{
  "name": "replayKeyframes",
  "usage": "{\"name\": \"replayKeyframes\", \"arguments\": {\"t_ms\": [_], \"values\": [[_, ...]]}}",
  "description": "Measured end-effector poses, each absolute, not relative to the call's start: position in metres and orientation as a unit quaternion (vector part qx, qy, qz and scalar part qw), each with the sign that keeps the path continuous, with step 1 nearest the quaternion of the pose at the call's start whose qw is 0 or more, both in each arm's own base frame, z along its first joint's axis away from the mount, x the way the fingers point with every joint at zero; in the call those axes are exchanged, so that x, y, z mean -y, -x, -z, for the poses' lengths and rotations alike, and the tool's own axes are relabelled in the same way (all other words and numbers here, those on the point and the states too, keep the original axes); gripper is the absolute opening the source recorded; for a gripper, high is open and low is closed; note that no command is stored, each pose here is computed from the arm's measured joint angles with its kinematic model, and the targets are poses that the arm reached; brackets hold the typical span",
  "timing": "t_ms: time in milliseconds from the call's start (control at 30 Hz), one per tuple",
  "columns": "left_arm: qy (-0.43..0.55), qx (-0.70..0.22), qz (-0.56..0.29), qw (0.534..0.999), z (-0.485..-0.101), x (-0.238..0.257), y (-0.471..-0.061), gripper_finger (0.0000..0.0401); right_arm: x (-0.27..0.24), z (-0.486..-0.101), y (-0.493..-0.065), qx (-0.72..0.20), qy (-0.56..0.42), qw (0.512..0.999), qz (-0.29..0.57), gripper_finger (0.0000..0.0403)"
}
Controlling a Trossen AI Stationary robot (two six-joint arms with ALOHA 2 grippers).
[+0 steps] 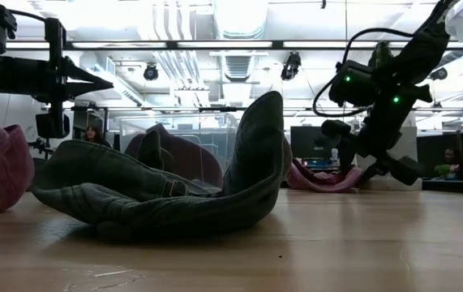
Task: Pick and place caps into container
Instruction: Put the top red cap into the top transparent container
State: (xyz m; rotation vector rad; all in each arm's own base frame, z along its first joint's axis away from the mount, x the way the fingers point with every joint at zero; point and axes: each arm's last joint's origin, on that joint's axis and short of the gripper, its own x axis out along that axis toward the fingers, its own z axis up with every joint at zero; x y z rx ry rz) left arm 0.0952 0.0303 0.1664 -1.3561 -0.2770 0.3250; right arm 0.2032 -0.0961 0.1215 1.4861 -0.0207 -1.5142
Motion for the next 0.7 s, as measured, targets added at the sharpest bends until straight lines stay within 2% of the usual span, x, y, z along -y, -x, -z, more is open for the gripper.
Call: {"name": "replayKeyframes", "arguments": {"t_ms": [167, 200, 367, 700], "values": [[0.623, 0.127, -0.149, 0.757, -0.166, -0.030, -0.095, 0.0000, 0.098, -0.127, -0.209, -0.017, -0.605, 0.533, 0.591, 0.0032], [0.623, 0.127, -0.149, 0.757, -0.166, -0.030, -0.095, 0.0000, 0.099, -0.129, -0.210, -0.016, -0.603, 0.543, 0.584, 0.0022], [0.623, 0.127, -0.149, 0.757, -0.166, -0.030, -0.095, 0.0000, 0.100, -0.142, -0.213, -0.002, -0.597, 0.581, 0.554, 0.0013], [0.627, 0.128, -0.148, 0.754, -0.166, -0.030, -0.095, 0.0000, 0.103, -0.203, -0.221, 0.015, -0.536, 0.685, 0.493, 0.0011]]}}
